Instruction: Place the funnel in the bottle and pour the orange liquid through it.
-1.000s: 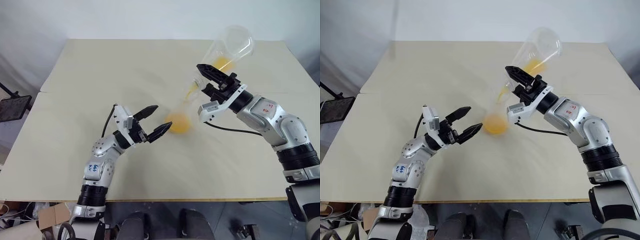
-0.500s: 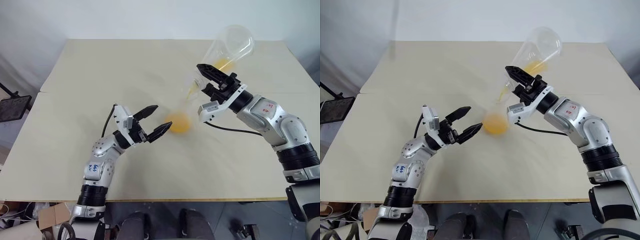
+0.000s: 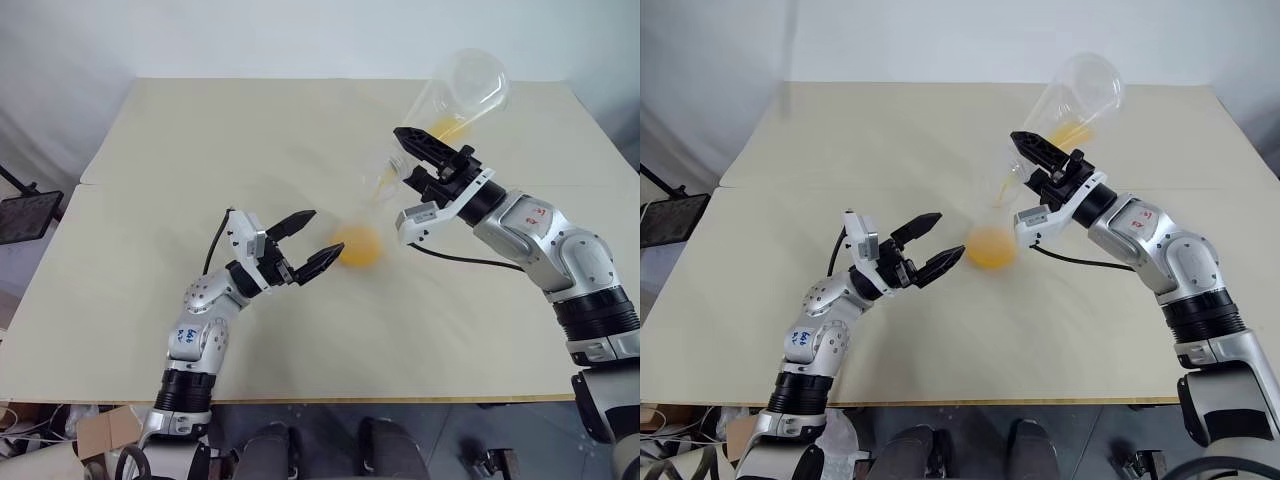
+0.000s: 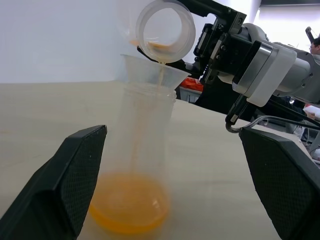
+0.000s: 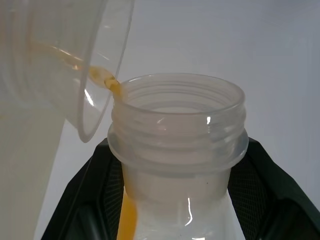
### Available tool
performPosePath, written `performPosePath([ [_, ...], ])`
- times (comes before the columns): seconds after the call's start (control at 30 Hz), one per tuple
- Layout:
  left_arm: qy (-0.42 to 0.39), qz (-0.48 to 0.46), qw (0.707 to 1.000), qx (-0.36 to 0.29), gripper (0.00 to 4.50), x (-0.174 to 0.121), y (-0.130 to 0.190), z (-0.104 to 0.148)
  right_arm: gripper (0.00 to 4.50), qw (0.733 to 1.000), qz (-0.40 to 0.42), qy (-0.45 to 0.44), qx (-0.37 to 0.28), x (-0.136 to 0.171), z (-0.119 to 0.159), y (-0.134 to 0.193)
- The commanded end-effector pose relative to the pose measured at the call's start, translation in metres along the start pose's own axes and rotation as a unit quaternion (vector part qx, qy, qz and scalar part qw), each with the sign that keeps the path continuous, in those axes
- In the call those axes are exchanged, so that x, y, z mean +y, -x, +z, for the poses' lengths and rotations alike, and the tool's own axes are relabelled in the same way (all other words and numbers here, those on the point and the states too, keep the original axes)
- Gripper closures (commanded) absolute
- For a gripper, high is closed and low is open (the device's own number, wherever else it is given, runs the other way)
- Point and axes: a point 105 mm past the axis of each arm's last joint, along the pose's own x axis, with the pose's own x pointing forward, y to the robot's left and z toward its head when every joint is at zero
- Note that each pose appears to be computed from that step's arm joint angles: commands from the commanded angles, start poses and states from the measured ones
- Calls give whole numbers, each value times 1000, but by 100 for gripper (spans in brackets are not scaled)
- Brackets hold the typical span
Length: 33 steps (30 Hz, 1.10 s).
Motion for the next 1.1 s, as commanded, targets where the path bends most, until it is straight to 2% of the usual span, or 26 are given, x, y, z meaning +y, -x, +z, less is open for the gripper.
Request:
performPosePath([
  [0.03,-20,-11,1000,-16,0,-4,-5,10,208,999,-35,21,5,-22,-7,-2],
  [1.1,-20,-11,999,-23,0,-4,-9,10,208,997,-49,54,7,-29,-11,-2],
])
